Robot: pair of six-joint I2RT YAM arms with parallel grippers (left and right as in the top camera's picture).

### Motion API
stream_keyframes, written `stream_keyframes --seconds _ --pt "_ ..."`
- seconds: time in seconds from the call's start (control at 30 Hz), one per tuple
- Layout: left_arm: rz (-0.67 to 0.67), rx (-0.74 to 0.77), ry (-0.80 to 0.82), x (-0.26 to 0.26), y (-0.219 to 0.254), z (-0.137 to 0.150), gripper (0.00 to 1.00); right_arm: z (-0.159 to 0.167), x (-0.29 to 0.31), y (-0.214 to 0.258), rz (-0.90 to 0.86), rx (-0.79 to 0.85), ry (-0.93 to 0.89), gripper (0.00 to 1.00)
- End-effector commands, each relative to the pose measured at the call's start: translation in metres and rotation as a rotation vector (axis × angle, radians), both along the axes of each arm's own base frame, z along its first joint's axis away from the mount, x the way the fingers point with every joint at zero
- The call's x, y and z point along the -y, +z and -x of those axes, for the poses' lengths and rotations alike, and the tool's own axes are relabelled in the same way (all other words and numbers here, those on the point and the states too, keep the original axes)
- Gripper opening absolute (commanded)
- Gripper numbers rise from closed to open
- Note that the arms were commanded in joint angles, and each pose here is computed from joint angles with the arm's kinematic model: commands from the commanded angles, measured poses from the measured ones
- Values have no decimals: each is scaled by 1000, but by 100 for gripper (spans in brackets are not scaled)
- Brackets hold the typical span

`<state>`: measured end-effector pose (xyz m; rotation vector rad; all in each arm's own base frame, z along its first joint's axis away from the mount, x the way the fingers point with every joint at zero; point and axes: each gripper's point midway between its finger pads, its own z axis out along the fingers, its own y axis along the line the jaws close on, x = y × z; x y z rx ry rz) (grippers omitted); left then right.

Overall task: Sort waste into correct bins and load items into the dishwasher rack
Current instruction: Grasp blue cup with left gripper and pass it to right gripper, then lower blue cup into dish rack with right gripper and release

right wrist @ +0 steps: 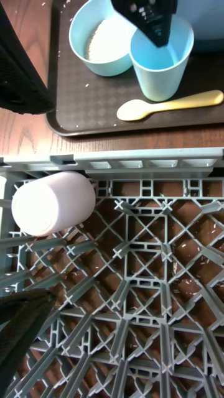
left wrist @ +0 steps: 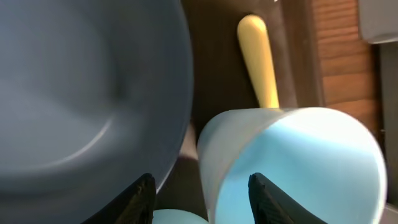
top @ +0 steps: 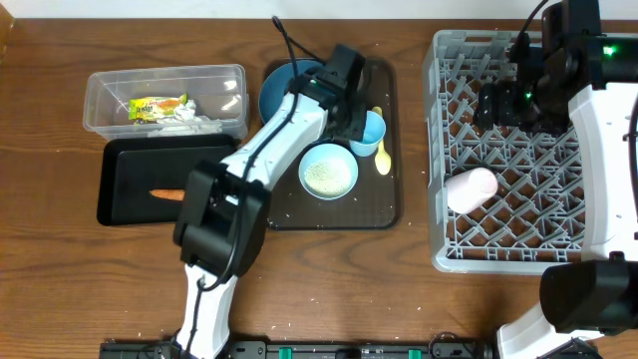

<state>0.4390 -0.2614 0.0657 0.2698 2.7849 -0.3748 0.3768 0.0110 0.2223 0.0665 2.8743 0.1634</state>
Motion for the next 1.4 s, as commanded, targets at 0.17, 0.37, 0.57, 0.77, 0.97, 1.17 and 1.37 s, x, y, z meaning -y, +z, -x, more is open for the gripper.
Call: stream_keyframes --seconds 0.17,0.37,0.57,0.77,0.97,1.17,1.37 --pt "21 31 1 3 15 -4 19 -1 1 7 6 25 9 87" --pt "35 33 -2 8 19 -2 6 0 1 7 6 23 9 87" --pt "271 17 -23 8 76 0 6 -3 -21 12 -101 50 102 87" --pt "571 -24 -40 -27 148 6 6 -18 -93 53 -463 248 389 88" --pt "936 -96 -153 -53 213 23 6 -9 -154 97 -681 454 726 99" --pt "1161 -159 -271 -61 251 43 6 5 -201 122 -769 575 943 98" --pt "1208 -195 -317 -54 259 53 6 15 -234 128 -757 633 1063 96"
